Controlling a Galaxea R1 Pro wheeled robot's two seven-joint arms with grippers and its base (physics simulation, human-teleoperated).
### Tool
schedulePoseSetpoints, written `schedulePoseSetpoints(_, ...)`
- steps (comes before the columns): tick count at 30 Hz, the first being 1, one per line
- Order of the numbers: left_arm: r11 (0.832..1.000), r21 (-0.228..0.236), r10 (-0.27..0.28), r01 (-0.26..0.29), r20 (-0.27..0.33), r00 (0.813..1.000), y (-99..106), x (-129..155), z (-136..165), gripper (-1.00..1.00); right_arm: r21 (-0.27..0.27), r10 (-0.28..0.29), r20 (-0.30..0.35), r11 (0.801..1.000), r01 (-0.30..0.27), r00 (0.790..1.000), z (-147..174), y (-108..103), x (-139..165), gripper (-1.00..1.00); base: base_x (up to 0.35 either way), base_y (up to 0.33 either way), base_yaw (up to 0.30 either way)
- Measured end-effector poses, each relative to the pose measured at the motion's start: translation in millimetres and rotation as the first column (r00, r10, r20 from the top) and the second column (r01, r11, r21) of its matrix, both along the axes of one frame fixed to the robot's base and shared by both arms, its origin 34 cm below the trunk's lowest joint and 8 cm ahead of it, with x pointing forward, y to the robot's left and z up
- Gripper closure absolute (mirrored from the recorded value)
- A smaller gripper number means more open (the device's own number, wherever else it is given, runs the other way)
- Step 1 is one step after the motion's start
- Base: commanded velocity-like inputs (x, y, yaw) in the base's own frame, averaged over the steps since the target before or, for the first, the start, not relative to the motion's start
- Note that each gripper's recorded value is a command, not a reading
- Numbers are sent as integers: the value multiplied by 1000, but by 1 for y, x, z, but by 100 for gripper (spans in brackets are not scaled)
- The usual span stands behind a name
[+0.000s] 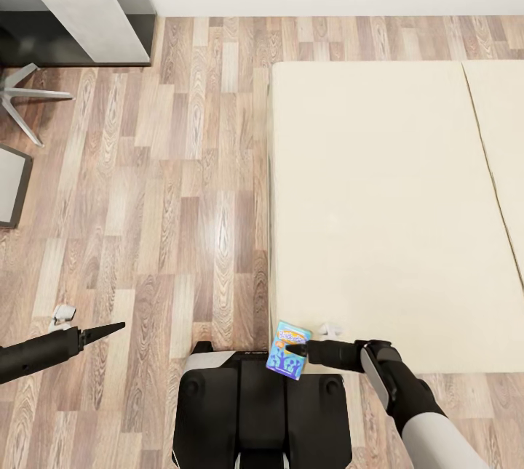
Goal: Put all the toys in the child's room - the three board games (two on the bed and one on the table), the two jigsaw puzzles on the table, and the tennis ball on the table - inside the toy box on the table in the child's room.
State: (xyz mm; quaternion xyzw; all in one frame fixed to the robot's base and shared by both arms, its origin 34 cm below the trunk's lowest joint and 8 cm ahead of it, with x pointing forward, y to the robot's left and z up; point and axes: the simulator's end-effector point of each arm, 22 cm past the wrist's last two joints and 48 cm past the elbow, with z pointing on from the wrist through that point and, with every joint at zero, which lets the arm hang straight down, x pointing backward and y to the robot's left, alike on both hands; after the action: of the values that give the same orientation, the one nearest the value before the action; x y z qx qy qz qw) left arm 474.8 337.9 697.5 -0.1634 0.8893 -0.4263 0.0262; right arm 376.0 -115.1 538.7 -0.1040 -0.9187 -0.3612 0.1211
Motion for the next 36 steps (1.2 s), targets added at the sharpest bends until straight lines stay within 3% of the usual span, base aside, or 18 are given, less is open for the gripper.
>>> schedulePoseSetpoints(28,1000,0,0,0,14,1000,0,4,5,-100,-3,-2,4,1000,2,1000,6,-8,-5,-100,0,0,0)
schedulePoseSetpoints(36,1000,1,0,0,26,1000,0,8,10,-100,31,-11,45,999,10,999,19,-3,8,-100,0,0,0)
